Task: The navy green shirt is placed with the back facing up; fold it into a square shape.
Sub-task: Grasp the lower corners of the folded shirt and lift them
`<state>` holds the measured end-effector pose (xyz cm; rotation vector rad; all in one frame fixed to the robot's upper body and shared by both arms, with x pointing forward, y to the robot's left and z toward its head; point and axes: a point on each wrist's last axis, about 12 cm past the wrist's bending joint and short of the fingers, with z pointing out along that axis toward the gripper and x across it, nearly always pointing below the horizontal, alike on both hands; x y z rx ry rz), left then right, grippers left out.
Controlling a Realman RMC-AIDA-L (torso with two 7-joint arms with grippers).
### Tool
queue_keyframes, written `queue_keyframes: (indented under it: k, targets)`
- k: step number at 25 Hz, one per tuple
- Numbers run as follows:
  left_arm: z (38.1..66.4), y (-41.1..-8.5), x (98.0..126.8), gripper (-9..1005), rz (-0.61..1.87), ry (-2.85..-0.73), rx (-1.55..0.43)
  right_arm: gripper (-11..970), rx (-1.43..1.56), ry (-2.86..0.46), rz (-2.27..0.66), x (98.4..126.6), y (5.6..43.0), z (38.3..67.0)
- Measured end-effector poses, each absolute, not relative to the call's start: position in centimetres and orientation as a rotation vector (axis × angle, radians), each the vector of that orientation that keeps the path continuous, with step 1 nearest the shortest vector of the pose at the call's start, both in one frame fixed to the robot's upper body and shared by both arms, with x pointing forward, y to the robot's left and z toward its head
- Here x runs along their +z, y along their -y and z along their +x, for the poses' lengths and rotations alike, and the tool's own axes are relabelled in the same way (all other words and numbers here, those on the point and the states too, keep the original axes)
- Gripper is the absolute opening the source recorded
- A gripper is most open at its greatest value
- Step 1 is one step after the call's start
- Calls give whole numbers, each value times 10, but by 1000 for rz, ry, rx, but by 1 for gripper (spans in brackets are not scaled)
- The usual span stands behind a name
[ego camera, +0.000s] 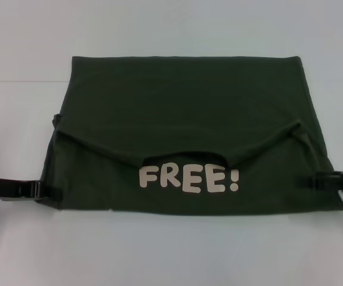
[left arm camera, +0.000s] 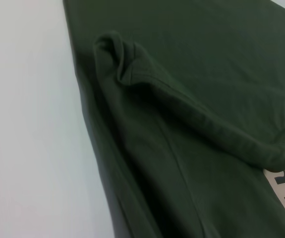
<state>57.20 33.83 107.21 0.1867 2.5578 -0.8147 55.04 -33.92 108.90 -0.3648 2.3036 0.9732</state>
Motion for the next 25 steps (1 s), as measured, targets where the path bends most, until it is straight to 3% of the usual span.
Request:
queue_keyframes:
  k: [6,10,25]
  targets:
    - [573,-340,1073,33,184,-2555,-807,911,826,-2578,-268,1143,363,571]
    - [573,-341,1074,32,185,-2554,-803,906,719,-2715,-198,1161,366,585]
    - [575,-341,1077,33,198,-2541,-806,888,653,-2789,-262,1129,328,602]
